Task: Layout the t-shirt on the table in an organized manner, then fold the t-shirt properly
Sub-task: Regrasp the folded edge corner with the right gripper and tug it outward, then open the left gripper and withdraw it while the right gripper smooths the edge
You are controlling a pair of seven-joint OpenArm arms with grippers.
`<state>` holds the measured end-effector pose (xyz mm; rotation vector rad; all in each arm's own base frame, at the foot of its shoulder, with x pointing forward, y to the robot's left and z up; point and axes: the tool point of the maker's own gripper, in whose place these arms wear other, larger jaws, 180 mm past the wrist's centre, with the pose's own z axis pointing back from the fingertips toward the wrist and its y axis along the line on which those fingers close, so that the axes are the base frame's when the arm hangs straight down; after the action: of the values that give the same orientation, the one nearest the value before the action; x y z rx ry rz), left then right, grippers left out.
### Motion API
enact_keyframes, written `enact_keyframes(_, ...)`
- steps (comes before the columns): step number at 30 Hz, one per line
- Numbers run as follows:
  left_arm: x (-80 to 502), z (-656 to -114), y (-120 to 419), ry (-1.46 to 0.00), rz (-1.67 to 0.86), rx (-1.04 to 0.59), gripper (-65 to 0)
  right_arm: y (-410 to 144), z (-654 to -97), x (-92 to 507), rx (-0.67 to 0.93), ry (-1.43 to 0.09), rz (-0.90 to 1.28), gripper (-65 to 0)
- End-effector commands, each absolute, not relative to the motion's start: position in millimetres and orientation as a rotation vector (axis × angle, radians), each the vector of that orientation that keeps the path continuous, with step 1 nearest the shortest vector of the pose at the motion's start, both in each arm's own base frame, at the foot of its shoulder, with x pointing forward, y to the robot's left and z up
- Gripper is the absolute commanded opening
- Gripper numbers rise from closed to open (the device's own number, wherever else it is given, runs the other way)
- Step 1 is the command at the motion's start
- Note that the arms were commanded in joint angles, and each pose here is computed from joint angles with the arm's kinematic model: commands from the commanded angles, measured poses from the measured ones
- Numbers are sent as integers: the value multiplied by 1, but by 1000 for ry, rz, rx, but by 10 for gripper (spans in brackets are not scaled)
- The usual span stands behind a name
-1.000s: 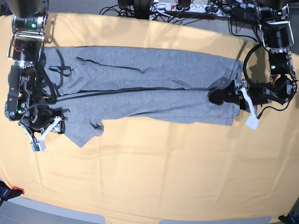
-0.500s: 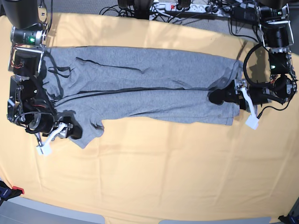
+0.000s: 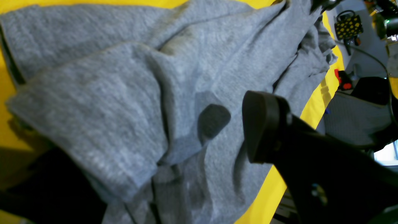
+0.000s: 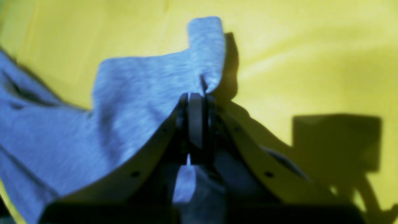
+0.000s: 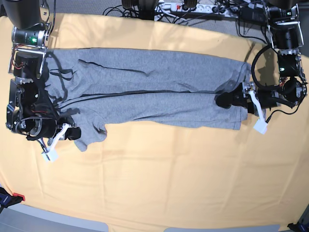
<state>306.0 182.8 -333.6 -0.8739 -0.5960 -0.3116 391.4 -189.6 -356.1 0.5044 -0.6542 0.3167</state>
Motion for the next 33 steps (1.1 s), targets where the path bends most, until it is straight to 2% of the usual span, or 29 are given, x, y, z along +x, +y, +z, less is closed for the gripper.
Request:
enact_keyframes(1,315,-318,188,-645,-329,-869,-196,-190,-330,401,511,-727,348,-650)
enact_keyframes(11,315,-318,188,-645,-329,-869,-196,-157,-297,326,401,-767,644,-650)
enact_keyframes(18,315,-318,188,-645,-329,-869,-196,-145,-289,272,306,-717,810,-650)
enact_keyframes(28,317,-315,190,-657,-328,-869,-197,-179,-315,228,222,-527,814,-650)
enact_keyframes(33,325,-298,204,-738,-281,-880,-197,-207,-312,224,158,-501,786,-650)
